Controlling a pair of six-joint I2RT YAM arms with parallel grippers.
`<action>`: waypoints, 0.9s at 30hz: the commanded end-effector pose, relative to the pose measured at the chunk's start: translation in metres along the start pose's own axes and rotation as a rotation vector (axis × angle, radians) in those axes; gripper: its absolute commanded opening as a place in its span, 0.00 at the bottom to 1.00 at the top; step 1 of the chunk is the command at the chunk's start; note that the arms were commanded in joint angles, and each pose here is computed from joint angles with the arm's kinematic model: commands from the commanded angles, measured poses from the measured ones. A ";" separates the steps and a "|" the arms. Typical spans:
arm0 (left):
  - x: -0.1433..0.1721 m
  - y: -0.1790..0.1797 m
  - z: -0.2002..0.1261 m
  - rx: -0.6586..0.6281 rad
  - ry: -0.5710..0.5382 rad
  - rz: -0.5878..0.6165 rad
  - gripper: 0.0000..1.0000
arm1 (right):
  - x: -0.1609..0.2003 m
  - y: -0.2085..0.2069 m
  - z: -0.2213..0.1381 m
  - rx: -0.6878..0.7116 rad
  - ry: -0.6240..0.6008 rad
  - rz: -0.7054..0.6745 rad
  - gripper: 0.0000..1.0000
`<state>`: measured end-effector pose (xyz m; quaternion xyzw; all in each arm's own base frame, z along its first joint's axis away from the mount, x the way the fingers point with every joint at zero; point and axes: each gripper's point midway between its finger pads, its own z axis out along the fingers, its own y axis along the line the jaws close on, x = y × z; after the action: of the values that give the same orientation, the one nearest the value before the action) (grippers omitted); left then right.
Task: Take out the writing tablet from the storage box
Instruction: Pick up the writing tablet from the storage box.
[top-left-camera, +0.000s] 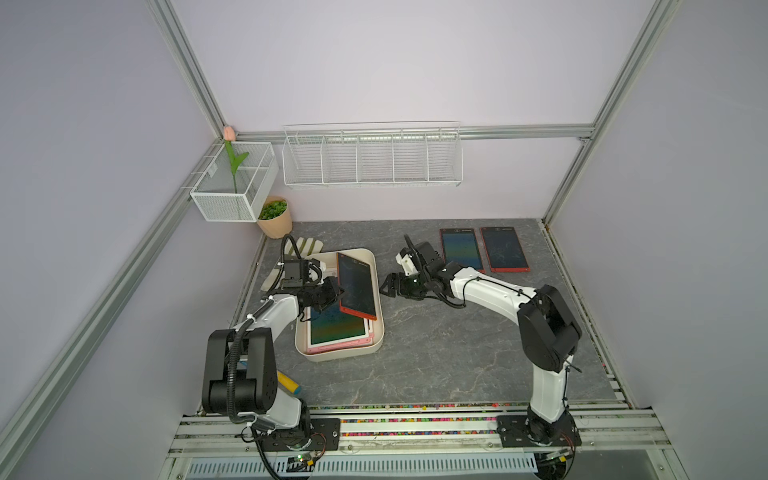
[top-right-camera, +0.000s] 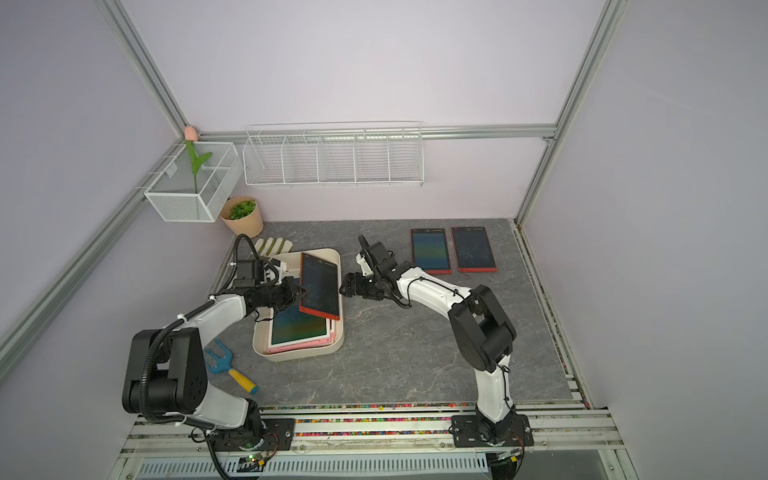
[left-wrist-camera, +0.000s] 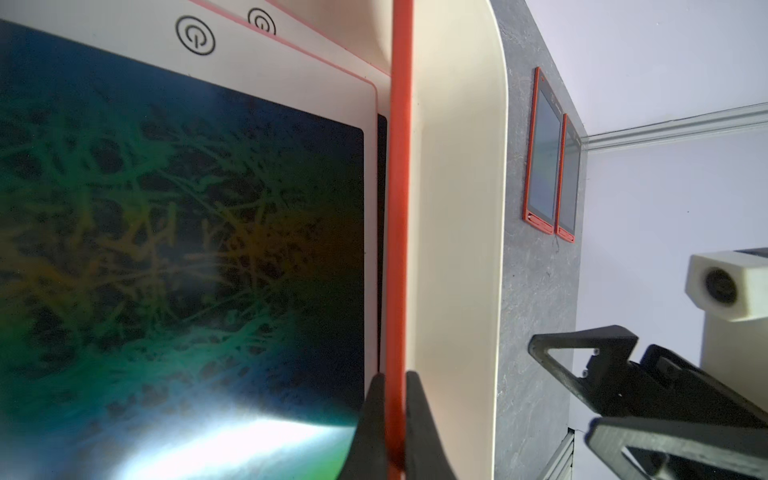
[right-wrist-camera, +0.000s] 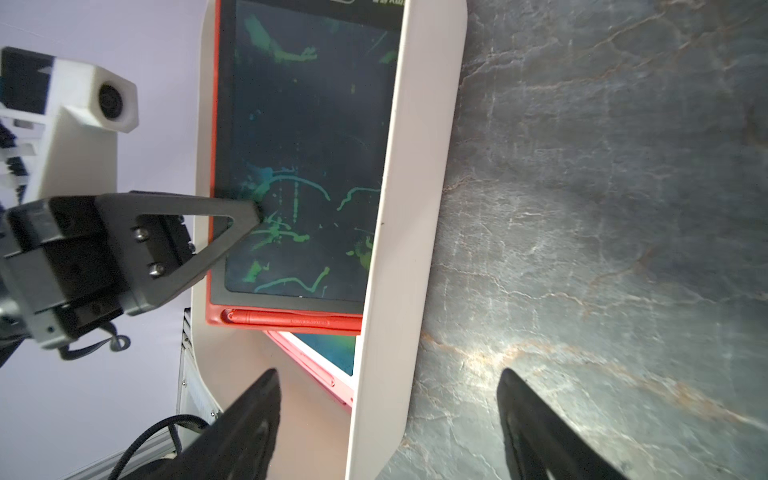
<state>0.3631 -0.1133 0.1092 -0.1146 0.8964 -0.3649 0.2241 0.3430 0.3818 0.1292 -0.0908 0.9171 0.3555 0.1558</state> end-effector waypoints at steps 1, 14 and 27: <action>-0.020 -0.019 -0.023 -0.010 -0.072 0.050 0.04 | -0.002 0.002 -0.016 -0.006 -0.023 -0.031 0.83; -0.031 -0.067 -0.057 0.119 -0.144 0.068 0.03 | -0.001 -0.010 -0.056 -0.002 -0.125 0.030 0.84; -0.018 -0.179 -0.066 0.351 -0.228 0.059 0.05 | 0.019 -0.051 -0.129 -0.026 -0.317 0.321 0.76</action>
<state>0.3456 -0.1759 0.2471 -0.0840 0.8256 -0.4578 0.3190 0.3128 0.2686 0.1762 0.0506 0.8953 0.3765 0.2328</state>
